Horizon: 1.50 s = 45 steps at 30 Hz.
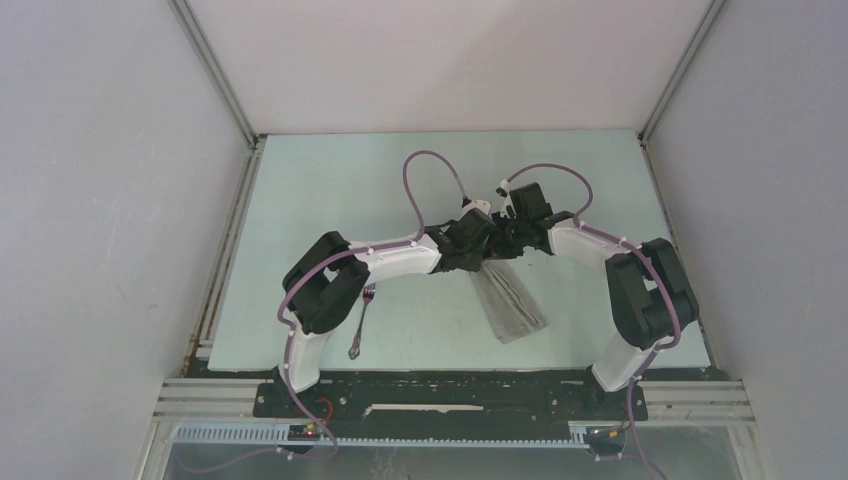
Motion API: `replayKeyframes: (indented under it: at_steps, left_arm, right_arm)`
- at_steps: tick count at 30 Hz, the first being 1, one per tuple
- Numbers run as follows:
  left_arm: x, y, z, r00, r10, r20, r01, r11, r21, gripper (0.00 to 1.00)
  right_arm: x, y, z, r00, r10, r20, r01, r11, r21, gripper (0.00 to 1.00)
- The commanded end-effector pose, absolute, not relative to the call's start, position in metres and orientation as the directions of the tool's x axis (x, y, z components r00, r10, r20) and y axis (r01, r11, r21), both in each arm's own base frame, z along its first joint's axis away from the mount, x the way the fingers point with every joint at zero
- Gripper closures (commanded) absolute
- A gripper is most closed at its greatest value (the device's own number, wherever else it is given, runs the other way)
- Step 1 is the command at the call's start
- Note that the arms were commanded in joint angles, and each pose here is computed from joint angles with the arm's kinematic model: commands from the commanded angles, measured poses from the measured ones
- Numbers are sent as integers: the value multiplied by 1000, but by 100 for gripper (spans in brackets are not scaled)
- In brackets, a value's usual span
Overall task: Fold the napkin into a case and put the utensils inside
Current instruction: Pick up the top corner of the smaller rectangle folded napkin from the center of the board.
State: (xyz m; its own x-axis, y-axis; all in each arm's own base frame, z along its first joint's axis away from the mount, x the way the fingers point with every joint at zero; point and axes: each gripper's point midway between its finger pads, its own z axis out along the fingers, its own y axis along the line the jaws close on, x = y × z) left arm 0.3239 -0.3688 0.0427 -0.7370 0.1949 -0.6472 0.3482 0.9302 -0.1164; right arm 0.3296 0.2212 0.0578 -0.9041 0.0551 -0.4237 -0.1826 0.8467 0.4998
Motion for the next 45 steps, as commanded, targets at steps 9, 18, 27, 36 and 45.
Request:
replayKeyframes:
  at_steps: [9, 18, 27, 36, 45]
  left_arm:
    - [335, -370, 52, -687, 233, -688, 338, 941, -19, 70]
    - [340, -367, 61, -672, 220, -707, 322, 947, -12, 85]
    - [334, -371, 69, -691, 160, -705, 328, 938, -109, 100]
    - [337, -368, 71, -747, 36, -664, 319, 895, -310, 100]
    - [336, -369, 76, -749, -19, -662, 320, 865, -387, 100]
  right_arm:
    - [330, 226, 77, -884, 80, -460, -205, 819, 536, 100]
    - [328, 231, 78, -889, 81, -451, -204, 812, 547, 100]
    - [320, 231, 79, -894, 50, -445, -229, 803, 550, 100]
    - [315, 228, 79, -895, 45, -443, -233, 800, 553, 100]
    - [304, 234, 64, -906, 2, -423, -239, 823, 516, 100]
